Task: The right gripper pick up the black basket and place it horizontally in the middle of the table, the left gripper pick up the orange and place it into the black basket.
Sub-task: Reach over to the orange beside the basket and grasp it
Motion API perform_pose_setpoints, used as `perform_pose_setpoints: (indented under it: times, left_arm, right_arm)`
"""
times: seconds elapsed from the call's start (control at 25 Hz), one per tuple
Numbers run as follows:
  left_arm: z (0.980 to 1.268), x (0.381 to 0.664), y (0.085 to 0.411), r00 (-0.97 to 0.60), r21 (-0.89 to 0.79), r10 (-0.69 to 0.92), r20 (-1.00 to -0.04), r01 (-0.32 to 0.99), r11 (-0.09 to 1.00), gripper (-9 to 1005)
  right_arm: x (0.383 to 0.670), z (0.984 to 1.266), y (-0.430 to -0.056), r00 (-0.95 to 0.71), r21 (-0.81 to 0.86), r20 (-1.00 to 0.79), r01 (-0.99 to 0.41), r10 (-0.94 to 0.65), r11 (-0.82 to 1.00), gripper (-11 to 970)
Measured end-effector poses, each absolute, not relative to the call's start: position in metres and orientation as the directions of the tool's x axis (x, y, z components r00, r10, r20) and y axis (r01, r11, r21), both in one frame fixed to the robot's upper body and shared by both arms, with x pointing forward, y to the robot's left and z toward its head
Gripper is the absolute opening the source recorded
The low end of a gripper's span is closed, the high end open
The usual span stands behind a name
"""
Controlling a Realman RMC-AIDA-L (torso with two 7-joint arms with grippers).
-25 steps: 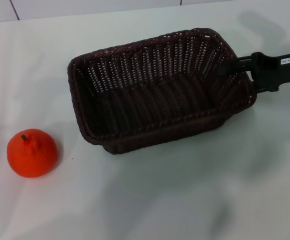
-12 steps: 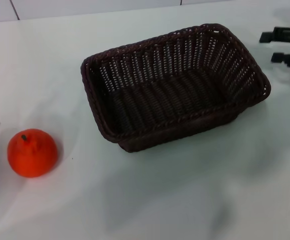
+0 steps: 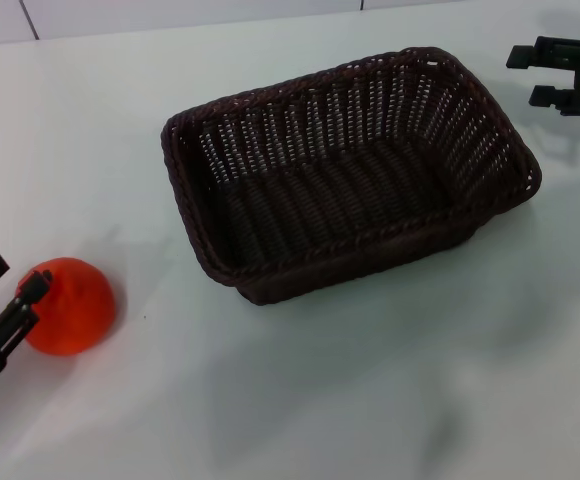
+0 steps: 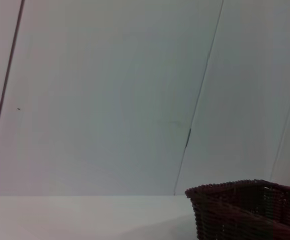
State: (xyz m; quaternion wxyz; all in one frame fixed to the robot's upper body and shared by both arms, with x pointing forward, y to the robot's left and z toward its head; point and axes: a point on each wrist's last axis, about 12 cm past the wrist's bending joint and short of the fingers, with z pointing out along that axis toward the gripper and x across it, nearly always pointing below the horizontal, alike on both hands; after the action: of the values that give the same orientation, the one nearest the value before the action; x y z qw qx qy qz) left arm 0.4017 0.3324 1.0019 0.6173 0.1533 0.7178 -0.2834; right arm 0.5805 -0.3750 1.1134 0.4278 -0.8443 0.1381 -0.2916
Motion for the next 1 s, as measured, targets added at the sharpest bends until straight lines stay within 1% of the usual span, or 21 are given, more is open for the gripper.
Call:
perform_pose_setpoints:
  times: [0.36,0.68,1.0]
  left_arm:
    - [1.001,0.4,0.326,-0.194,-0.227,-0.138,-0.971,0.581,0.782,590]
    - [0.995,0.406,0.318,-0.223,-0.222,-0.107,-0.969,0.591,0.775,590]
    - [0.989,0.414,0.31,-0.246,-0.205,-0.074,-0.966,0.565,0.8,578]
  right_arm:
    - [0.578,1.106,-0.373,0.797,-0.801,0.37,0.014,-0.477,-0.598,839]
    - [0.575,1.104,-0.373,0.798,-0.807,0.363,0.009,-0.482,-0.591,838]
    - [0.574,1.102,-0.37,0.801,-0.813,0.356,0.011,-0.481,-0.582,839]
